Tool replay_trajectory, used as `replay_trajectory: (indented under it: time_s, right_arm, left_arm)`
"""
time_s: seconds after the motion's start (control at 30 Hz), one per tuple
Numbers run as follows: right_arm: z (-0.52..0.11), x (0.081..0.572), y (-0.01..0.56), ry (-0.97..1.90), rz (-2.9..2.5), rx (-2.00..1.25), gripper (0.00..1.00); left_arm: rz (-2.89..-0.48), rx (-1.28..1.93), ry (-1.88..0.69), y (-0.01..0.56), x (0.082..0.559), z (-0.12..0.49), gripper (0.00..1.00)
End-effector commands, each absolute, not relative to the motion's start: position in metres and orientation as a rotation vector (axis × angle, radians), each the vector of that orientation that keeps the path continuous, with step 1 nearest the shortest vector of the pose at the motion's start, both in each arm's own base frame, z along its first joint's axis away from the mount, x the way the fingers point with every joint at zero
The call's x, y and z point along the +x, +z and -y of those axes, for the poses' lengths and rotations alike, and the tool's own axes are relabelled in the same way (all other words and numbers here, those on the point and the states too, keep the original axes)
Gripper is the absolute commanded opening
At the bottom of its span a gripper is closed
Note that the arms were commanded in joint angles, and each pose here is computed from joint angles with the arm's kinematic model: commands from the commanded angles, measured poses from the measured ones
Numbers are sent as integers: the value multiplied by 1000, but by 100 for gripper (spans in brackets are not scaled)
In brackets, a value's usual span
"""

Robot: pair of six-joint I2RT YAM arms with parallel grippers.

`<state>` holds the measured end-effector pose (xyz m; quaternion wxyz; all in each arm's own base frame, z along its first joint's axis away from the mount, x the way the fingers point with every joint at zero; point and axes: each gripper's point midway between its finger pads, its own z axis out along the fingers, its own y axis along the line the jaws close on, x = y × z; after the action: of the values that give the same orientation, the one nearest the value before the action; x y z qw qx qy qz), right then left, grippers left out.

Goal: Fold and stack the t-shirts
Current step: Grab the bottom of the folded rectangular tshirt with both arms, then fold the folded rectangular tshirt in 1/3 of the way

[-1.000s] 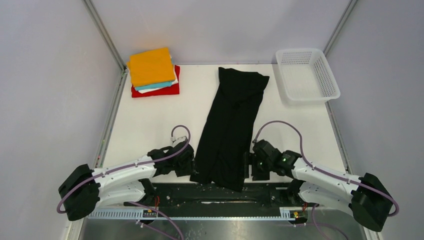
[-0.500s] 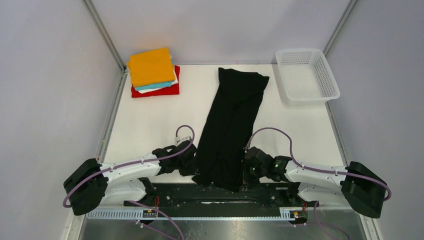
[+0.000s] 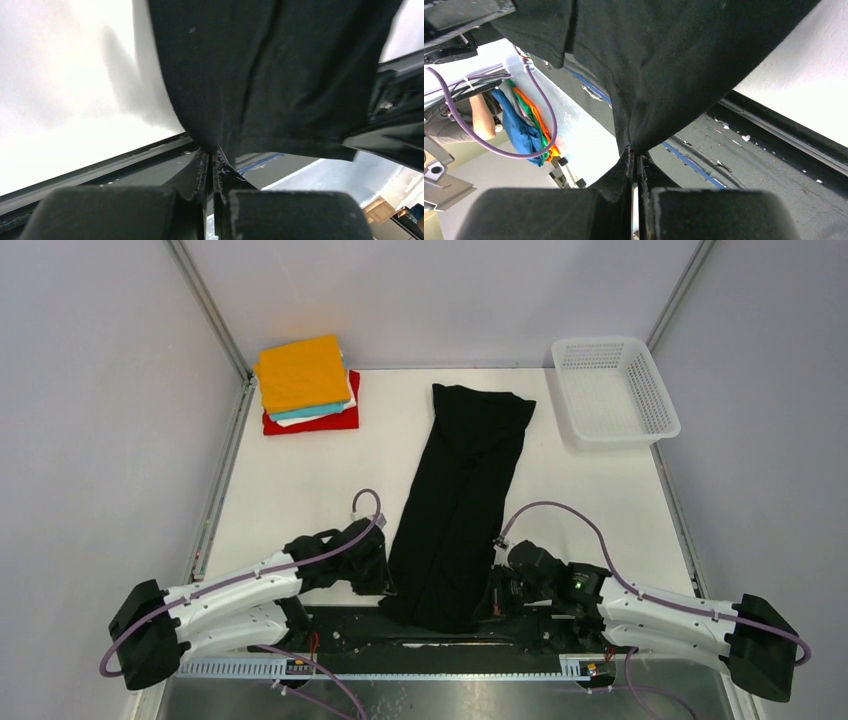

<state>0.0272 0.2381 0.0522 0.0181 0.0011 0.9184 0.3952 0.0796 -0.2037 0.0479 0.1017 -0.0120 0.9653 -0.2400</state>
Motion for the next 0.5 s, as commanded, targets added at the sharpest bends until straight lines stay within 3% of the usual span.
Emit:
replay_trajectory:
  time_s: [0.0, 0.23, 0.47]
  right_arm:
    - [-247, 42, 71, 1266, -2760, 24, 0]
    - [-242, 100, 91, 1242, -2633, 151, 0]
    - [-228, 169, 117, 1185, -2514, 258, 0]
  left_arm:
    - [-2714, 1, -787, 94, 112, 230, 0]
    - [-2668, -155, -538, 102, 179, 231, 0]
    - [-2656, -225, -496, 112, 250, 247, 0]
